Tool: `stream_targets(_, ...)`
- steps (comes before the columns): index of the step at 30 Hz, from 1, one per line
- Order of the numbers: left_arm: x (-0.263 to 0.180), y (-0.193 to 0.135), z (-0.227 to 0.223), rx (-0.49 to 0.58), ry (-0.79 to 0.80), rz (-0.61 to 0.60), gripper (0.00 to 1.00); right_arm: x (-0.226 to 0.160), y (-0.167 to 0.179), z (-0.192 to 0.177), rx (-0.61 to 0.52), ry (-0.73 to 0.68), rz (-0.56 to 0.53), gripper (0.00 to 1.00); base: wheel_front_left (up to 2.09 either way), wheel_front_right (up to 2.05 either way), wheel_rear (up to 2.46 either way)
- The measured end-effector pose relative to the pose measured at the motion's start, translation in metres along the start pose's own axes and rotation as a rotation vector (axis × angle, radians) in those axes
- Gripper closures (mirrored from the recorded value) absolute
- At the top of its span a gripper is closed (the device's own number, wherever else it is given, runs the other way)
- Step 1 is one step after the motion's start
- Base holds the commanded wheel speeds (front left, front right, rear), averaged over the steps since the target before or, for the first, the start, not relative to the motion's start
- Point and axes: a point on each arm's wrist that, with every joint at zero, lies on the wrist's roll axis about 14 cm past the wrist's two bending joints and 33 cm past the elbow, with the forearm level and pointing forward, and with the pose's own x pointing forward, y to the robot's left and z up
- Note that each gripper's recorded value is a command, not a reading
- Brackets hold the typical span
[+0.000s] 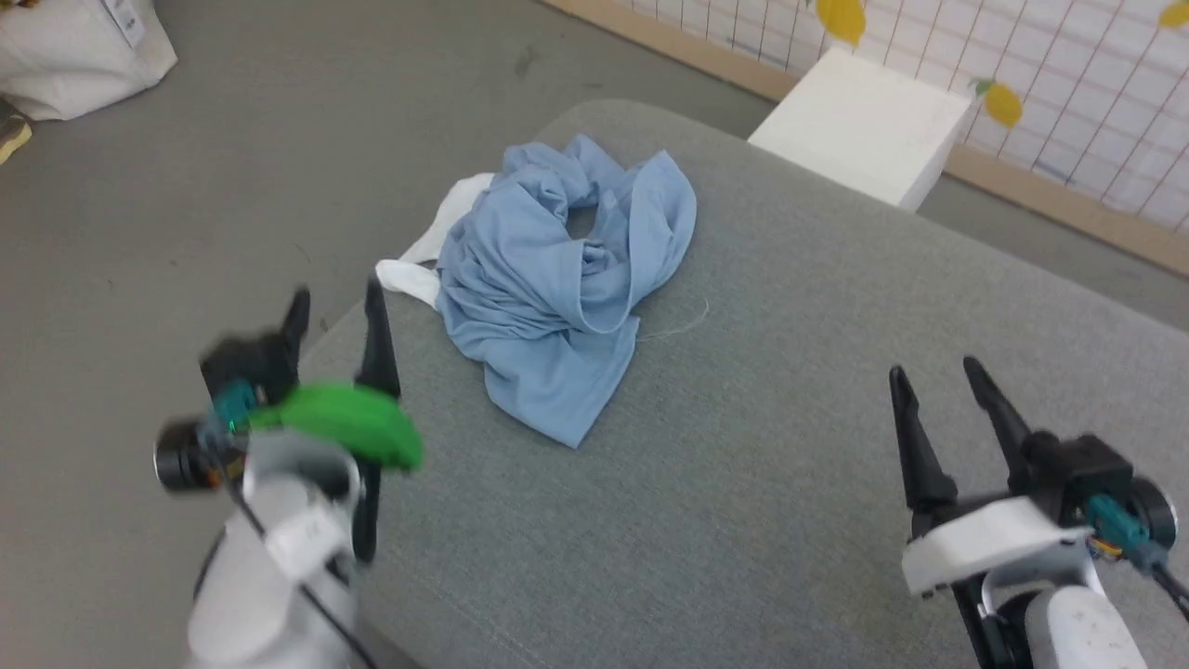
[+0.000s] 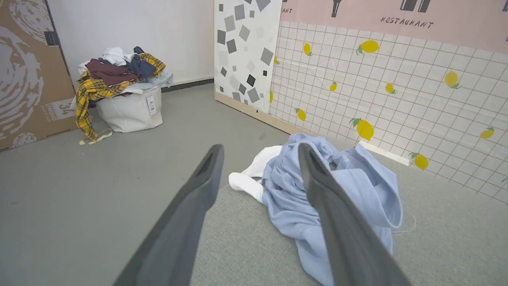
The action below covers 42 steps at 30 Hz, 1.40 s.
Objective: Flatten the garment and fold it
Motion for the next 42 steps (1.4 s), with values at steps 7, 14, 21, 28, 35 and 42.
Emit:
stream_targets(7, 0.077, -0.022, -0.001, -0.037, 0.143, -0.042, 0.0, 0.018, -0.016, -0.008, -0.004, 0.005, -0.013, 0.0, 0.0, 0.0, 0.0)
stream_targets(14, 0.124, -0.035, -0.06, -0.13, 0.434, 0.002, 0.0, 0.026, -0.055, -0.028, 0.009, 0.018, -0.087, 0.0, 0.0, 0.0, 0.0)
stream_targets(21, 0.126, -0.058, -0.151, -0.167, 0.757, 0.041, 0.0, 0.008, -0.101, -0.068, 0.037, 0.09, -0.201, 0.0, 0.0, 0.0, 0.0)
stream_targets(28, 0.101, -0.077, -0.228, -0.106, 1.116, 0.03, 0.71, -0.024, -0.135, -0.106, 0.059, 0.171, -0.305, 0.0, 0.0, 0.0, 0.0)
stream_targets(35, 0.112, -0.078, -0.217, 0.003, 1.038, -0.049, 1.0, -0.045, -0.15, -0.102, 0.069, 0.161, -0.373, 0.0, 0.0, 0.0, 0.0)
stream_targets(42, 0.164, -0.092, -0.115, 0.133, 0.509, -0.13, 1.0, -0.075, -0.15, -0.081, 0.09, 0.133, -0.43, 0.0, 0.0, 0.0, 0.0)
